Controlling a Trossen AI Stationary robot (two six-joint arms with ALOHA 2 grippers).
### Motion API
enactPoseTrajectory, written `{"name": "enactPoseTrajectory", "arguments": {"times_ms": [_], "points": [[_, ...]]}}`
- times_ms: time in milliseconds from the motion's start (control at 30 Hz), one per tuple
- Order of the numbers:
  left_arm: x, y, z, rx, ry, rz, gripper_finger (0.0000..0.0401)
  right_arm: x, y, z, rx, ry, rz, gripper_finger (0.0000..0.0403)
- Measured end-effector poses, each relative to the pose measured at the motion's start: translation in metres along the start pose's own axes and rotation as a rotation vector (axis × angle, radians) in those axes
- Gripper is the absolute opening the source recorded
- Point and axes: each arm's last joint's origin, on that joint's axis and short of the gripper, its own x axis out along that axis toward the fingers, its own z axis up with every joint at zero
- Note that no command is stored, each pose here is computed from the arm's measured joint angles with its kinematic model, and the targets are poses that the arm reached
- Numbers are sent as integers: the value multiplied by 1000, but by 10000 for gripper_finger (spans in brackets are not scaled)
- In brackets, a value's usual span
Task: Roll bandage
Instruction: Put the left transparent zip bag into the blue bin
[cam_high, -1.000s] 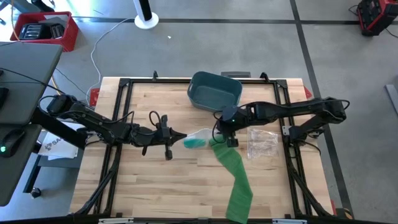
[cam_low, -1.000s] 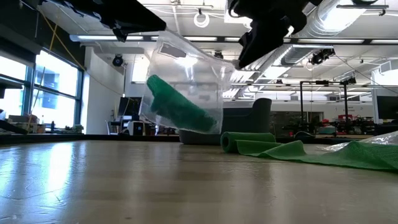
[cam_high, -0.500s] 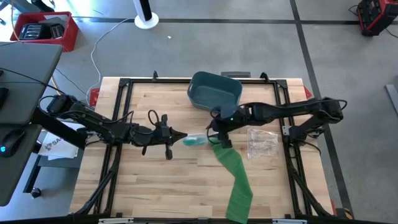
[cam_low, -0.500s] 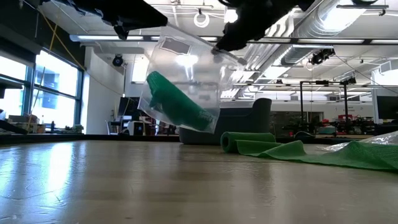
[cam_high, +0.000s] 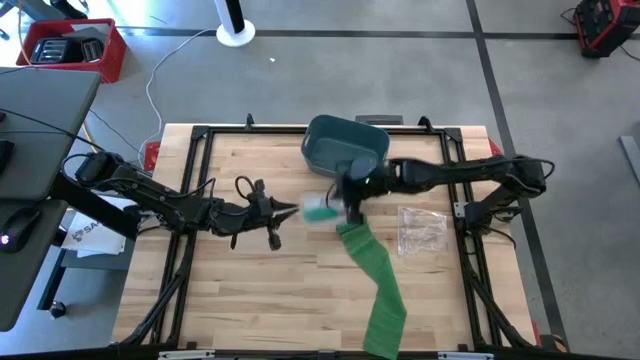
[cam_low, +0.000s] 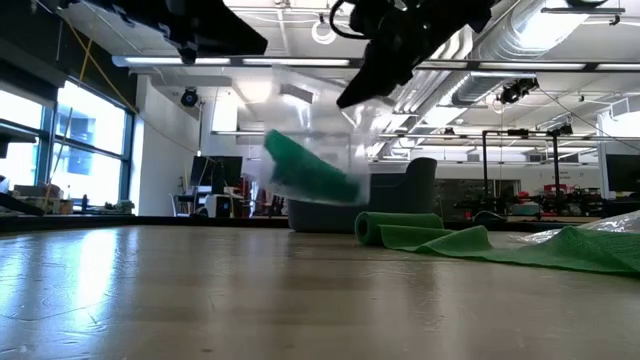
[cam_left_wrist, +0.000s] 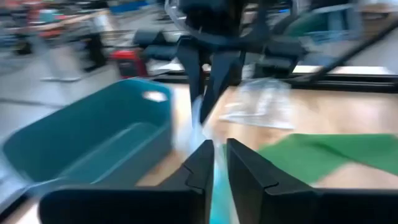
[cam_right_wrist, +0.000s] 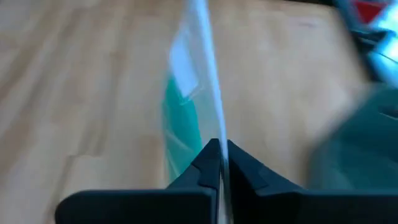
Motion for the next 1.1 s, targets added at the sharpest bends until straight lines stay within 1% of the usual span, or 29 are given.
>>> {"name": "enactPoseTrajectory", "arguments": {"times_ms": [67,133,200,267,367,433,500,567,633,767,933,1100], "points": [[0,2,-1,-8,6,76,60,-14,-20,0,69,1,-101,3],[0,4,-3,-10,18,124,72,-32,-41,0,152,-25,-215,3],[0,4,-4,-11,28,137,80,-52,-60,1,220,-76,-297,1],[0,4,-5,-8,33,137,85,-73,-77,1,301,-131,-355,2],[0,4,-5,-9,37,137,87,-94,-100,-7,403,-150,-432,1],[0,4,-5,-12,35,138,87,-98,-112,-18,498,-132,-433,1],[0,4,-5,-22,37,138,88,-97,-120,-31,582,-102,-384,0],[0,4,-6,-35,37,138,88,-92,-124,-44,646,-79,-337,0],[0,4,-6,-33,38,138,88,-87,-125,-57,702,-49,-332,0],[0,4,-6,-34,40,139,88,-83,-127,-68,760,-55,-348,0],[3,8,-3,-86,13,151,88,-82,-127,-72,795,-49,-352,0],[5,10,-2,-93,17,118,88,-85,-132,-79,874,-25,-380,3]]}}
